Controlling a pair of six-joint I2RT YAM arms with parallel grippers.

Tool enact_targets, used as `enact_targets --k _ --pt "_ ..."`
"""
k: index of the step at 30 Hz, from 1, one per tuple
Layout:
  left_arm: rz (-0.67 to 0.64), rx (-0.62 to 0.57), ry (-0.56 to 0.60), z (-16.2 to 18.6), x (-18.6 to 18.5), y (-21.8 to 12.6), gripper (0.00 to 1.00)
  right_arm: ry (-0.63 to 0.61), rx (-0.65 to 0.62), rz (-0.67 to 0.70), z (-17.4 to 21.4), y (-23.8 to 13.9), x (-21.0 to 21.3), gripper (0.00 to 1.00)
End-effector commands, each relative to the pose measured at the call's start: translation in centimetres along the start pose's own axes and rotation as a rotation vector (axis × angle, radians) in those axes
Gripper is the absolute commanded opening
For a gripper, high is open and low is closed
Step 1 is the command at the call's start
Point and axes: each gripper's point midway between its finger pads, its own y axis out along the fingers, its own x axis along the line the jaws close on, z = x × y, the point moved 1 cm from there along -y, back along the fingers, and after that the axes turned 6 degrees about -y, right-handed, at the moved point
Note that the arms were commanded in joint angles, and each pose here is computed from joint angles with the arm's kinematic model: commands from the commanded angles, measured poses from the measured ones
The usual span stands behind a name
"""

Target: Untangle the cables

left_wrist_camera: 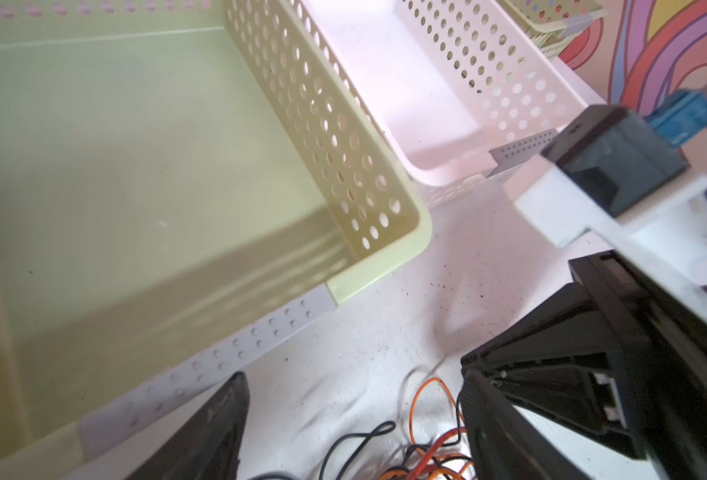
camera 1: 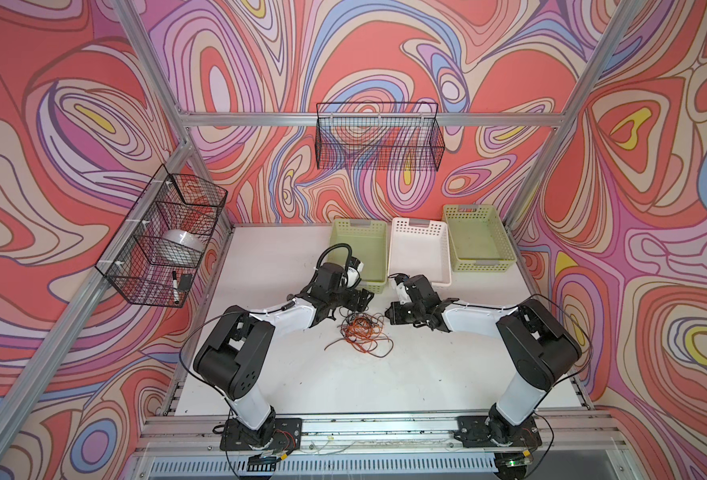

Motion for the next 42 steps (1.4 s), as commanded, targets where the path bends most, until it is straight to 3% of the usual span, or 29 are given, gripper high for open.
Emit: enact_targets --k 1,4,14,19,29,34,38,40,42 --pt "0.078 -0.019 0.059 -0.4 -2.0 -1.7 0.84 -0.044 -0.054 -0.009 -1.9 -1.5 1.2 0.0" --pt "0.087 -0.029 0.079 0.6 -2.4 -3.6 0.91 -0.085 -0.12 -0.015 -3.5 -3.3 2.1 0.0" --pt "0.162 -0.096 0.187 0.6 -5.8 -5.7 0.91 -0.231 -0.248 -0.13 -7.9 -8.9 7.0 0.0" --pt "0.165 -0.169 0.186 -1.4 -6.2 -4.8 0.88 -0.269 -0.261 -0.192 -8.8 -10.7 8.9 0.0" --pt "0.164 -0.285 0.172 -5.4 -7.0 -3.5 0.73 -0.305 -0.29 -0.281 -9.5 -13.4 11.3 0.0" --pt "0.212 -0.308 0.195 -6.4 -8.4 -3.2 0.58 -0.313 -0.296 -0.31 -9.7 -14.0 12.0 0.0" --pt "0.258 -0.292 0.199 -6.6 -9.4 -3.1 0.18 -0.322 -0.333 -0.296 -10.4 -14.8 12.2 0.0" --pt "0.272 -0.298 0.196 -6.9 -9.7 -3.4 0.03 -0.334 -0.366 -0.277 -10.7 -15.4 12.1 0.0" --pt "0.283 -0.313 0.191 -7.4 -10.2 -4.0 0.0 -0.347 -0.395 -0.235 -10.8 -15.9 11.5 0.21"
